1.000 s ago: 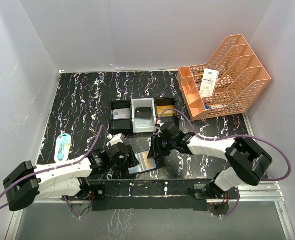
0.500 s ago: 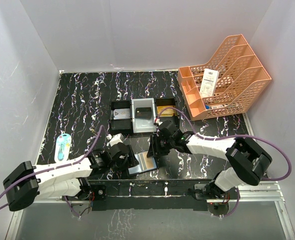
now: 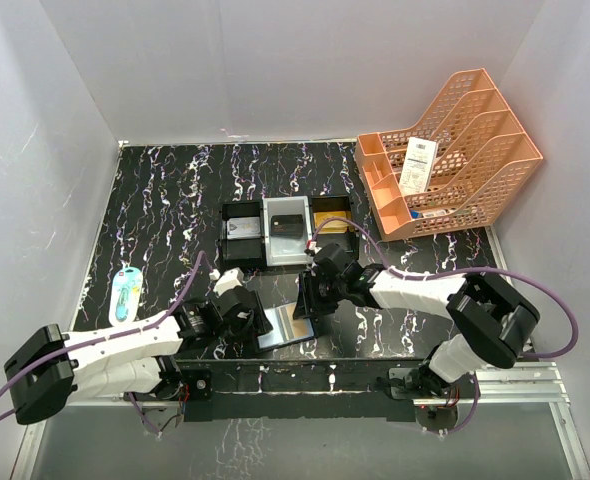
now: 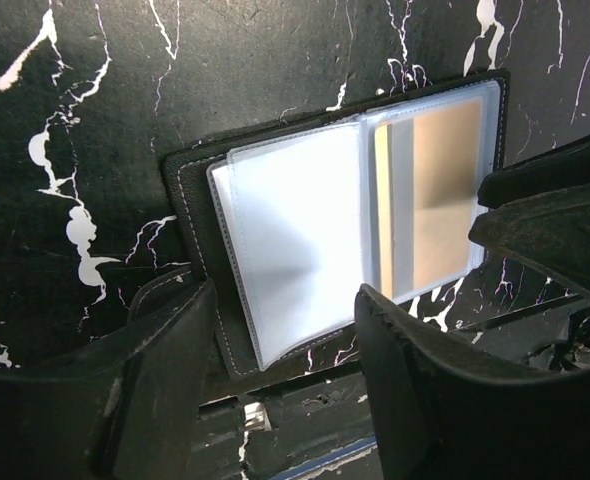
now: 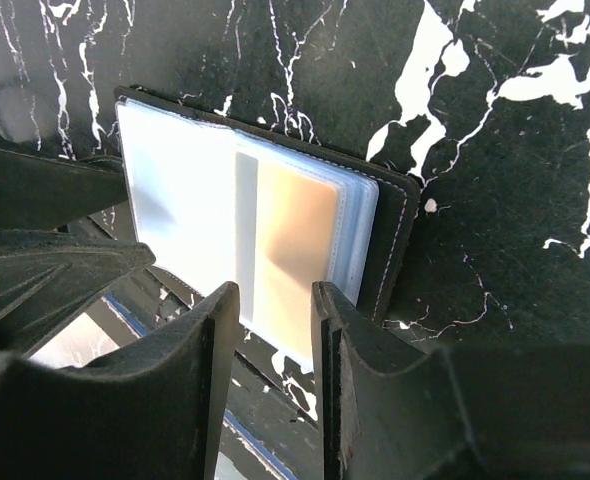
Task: Take the credit cards out of the card holder
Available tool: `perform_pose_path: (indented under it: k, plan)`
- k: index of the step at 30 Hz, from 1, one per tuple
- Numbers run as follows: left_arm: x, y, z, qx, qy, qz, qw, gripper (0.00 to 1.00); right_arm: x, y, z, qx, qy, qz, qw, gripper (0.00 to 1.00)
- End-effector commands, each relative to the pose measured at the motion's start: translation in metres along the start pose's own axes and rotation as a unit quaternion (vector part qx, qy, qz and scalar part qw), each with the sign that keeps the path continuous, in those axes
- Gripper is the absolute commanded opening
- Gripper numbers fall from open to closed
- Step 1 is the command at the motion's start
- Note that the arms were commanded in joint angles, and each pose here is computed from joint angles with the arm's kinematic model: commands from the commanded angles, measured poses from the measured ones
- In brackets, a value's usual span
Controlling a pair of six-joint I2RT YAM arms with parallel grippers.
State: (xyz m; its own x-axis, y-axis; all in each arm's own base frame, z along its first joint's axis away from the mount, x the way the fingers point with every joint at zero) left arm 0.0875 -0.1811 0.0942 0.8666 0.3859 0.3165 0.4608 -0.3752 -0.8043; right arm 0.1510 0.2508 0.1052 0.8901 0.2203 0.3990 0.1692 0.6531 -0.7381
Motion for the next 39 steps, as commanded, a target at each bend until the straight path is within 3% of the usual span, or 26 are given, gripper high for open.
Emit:
perform_pose_path:
  k: [1,10,24,31,39]
  plan:
    - [-0.004,0.006,0.007,0.022,0.013,0.007,1.000,0.53,0.008,0.005,0.005,0.003,-0.002,-0.016,1.000,0.32]
    - [-0.004,0.008,0.007,0.027,0.017,0.009,0.999,0.41,0.004,0.009,0.000,-0.013,0.000,-0.005,1.000,0.31]
    - [-0.005,0.010,0.007,0.027,0.020,0.010,0.999,0.31,0.018,-0.003,0.027,0.075,0.012,-0.039,0.996,0.31]
    - [-0.004,0.008,0.008,0.025,0.018,0.007,0.999,0.31,0.022,-0.011,0.012,-0.026,0.004,-0.050,0.998,0.34]
    - [-0.005,0.009,0.008,0.022,0.019,0.009,1.000,0.30,0.012,-0.004,0.004,-0.044,0.016,-0.027,0.999,0.34]
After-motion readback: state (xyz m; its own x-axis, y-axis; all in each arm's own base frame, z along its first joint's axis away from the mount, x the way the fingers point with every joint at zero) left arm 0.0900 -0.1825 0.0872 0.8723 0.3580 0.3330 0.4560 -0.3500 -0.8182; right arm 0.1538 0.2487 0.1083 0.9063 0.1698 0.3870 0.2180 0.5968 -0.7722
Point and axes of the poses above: each gripper's point midway between its finger pads, its own y axis out along the fingers, its own z axis along the line the jaws close on, x = y × z, the point moved 8 cm from there along -y, back along the fingers, and after that the axes turned 8 degrees about -y, right-handed, at the moved point
